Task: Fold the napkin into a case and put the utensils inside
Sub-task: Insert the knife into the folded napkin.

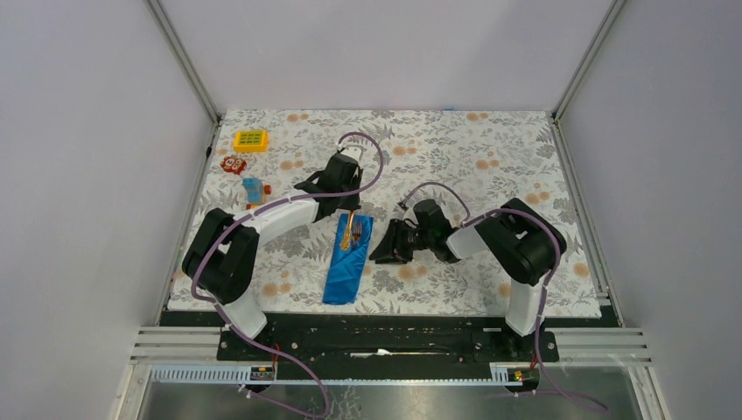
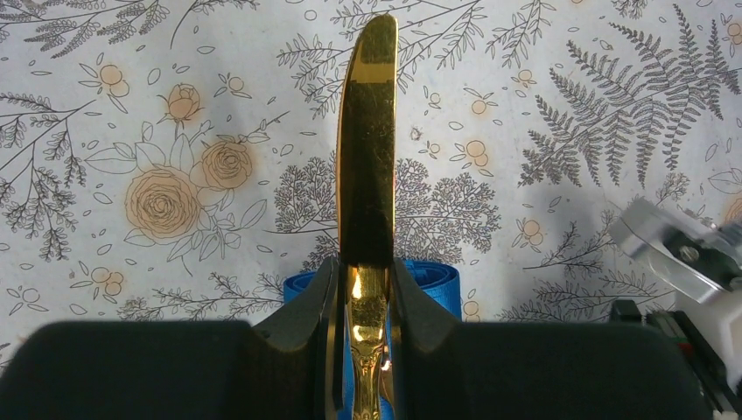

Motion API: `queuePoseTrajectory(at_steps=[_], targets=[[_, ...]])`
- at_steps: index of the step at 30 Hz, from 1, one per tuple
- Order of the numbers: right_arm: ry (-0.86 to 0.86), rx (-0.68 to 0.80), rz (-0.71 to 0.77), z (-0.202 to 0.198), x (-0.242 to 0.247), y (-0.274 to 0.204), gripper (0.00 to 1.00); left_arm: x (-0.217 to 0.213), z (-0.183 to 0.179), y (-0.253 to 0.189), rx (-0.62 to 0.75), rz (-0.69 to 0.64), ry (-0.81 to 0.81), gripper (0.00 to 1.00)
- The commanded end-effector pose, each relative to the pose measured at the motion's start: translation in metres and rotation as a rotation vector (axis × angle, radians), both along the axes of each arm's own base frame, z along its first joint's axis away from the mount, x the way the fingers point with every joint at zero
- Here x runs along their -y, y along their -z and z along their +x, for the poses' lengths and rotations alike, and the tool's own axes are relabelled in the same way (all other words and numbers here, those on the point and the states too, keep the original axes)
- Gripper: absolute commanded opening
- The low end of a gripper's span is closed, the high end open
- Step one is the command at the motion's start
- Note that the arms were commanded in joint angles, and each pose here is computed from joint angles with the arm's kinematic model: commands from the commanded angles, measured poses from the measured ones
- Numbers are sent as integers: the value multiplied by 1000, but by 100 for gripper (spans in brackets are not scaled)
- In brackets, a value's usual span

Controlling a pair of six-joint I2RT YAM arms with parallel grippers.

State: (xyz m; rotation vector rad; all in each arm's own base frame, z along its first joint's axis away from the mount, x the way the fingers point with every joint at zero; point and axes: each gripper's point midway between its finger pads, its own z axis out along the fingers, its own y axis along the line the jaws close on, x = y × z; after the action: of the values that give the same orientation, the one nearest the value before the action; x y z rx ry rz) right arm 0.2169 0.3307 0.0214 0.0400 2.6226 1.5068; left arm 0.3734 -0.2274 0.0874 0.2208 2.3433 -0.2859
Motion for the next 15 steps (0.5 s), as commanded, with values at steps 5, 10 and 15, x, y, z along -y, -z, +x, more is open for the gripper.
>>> queuePoseTrajectory(at_steps=[5, 10, 15], targets=[[75, 125, 91, 52, -31, -12, 42, 5, 10, -7, 52, -27, 20, 0], [100, 125, 71, 60, -33, -5, 39, 2, 6, 0, 35, -26, 27, 0], [109, 129, 62, 62, -33, -2, 27, 1, 1, 6, 15, -31, 30, 0]])
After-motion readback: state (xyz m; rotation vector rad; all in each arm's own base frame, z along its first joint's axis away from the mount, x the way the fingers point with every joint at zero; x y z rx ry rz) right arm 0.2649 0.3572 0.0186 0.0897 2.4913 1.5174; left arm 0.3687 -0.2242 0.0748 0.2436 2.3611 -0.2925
